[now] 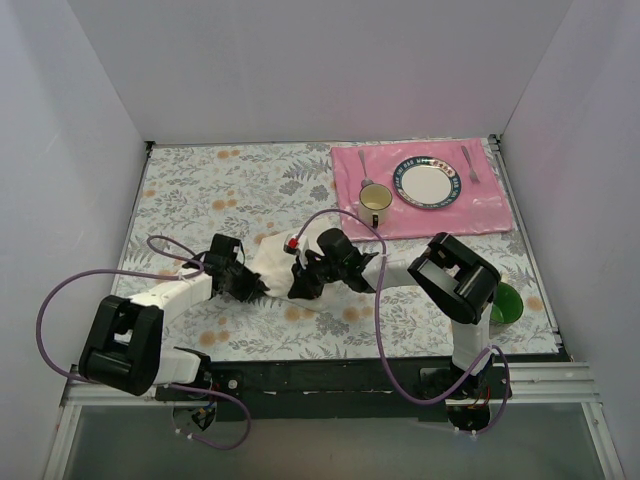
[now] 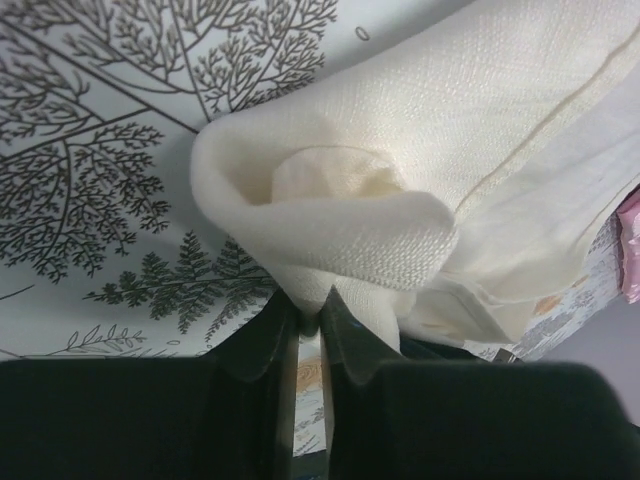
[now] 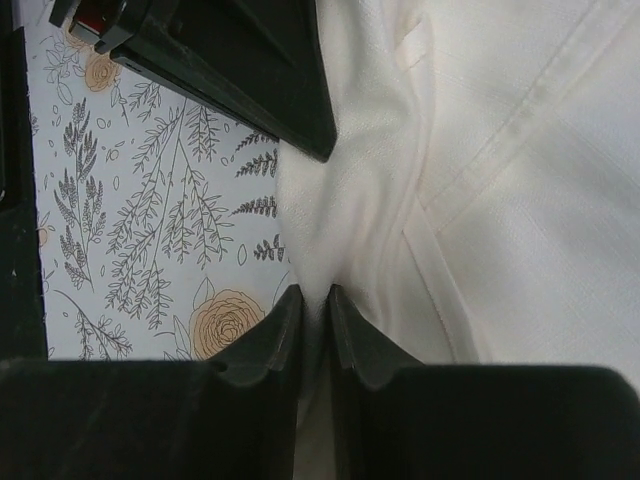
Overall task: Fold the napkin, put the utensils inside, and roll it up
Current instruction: Roll the napkin with the utensil
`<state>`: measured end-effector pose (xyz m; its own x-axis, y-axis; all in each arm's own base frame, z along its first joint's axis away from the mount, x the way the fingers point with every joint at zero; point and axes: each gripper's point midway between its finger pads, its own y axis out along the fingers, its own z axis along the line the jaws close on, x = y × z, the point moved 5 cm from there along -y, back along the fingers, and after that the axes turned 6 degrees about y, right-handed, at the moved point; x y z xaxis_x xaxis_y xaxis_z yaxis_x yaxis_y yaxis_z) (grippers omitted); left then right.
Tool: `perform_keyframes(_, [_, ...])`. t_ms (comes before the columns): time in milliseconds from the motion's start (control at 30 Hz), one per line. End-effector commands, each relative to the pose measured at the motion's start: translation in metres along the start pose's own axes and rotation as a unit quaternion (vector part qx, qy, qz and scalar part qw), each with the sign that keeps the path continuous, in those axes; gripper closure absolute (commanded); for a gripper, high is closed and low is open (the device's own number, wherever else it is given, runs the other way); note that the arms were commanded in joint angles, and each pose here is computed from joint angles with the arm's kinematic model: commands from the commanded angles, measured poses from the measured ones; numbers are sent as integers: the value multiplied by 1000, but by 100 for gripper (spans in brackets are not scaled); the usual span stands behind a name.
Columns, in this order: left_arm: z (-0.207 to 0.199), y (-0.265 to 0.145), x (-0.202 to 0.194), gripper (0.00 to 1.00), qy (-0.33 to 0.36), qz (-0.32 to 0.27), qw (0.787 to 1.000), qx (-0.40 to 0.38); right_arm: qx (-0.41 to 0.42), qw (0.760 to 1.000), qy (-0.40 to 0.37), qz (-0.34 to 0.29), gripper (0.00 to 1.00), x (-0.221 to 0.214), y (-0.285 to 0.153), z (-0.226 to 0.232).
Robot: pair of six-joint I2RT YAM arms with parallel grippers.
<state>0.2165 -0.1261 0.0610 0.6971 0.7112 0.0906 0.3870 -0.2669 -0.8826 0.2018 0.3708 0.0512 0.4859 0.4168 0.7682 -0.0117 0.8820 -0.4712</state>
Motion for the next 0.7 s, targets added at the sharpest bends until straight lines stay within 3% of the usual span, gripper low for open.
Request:
perform_keyframes(0, [42, 20, -8, 97, 10, 3, 996, 94, -44, 984, 43, 167, 74, -77, -10, -2])
perform_keyframes(367, [22, 2, -5, 100, 0, 1, 997, 77, -153, 972, -40, 175, 45, -3, -13, 35])
perform_keyframes(667, [18, -1, -6, 100, 3, 1, 997, 71, -207, 962, -58, 169, 36, 4, 8, 28])
